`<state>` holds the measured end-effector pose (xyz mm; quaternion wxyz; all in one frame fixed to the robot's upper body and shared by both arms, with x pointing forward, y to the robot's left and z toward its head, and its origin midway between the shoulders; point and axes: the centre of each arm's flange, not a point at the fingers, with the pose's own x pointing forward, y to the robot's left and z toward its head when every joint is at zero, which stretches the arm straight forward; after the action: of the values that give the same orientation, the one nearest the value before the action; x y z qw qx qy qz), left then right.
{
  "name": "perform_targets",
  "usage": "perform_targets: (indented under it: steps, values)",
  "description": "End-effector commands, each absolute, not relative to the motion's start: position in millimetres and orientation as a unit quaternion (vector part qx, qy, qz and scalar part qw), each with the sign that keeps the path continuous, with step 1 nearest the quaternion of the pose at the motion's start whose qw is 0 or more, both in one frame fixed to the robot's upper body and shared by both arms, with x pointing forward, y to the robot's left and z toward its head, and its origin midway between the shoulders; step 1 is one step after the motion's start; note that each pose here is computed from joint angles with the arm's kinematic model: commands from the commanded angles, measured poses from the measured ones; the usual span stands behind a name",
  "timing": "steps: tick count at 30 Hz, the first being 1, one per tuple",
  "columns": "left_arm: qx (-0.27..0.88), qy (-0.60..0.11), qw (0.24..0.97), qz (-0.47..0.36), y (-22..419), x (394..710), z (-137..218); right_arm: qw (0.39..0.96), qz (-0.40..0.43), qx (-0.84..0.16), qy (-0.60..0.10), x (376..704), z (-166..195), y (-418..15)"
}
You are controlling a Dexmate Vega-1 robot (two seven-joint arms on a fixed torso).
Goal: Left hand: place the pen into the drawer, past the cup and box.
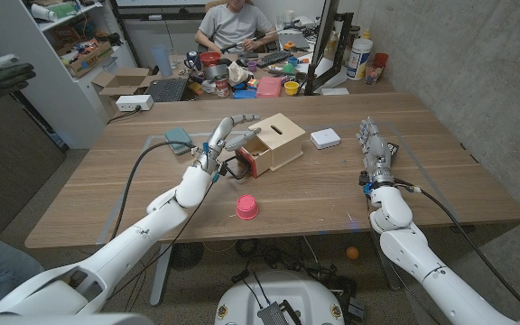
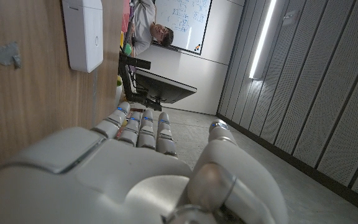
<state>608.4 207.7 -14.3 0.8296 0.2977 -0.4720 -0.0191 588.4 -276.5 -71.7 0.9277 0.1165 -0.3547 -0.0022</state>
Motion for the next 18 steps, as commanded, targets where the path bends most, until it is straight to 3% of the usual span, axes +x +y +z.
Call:
perform_targets:
  steps: [1,18]
  values:
    - [0.246,-0.475,0.845,0.005,219,601,-17,0.929,0.004,0.111,-0.354,589,-68,-271]
    - [0.213,-0.482,0.849,0.021,269,544,15,0.923,0.012,0.064,-0.379,550,-49,-231]
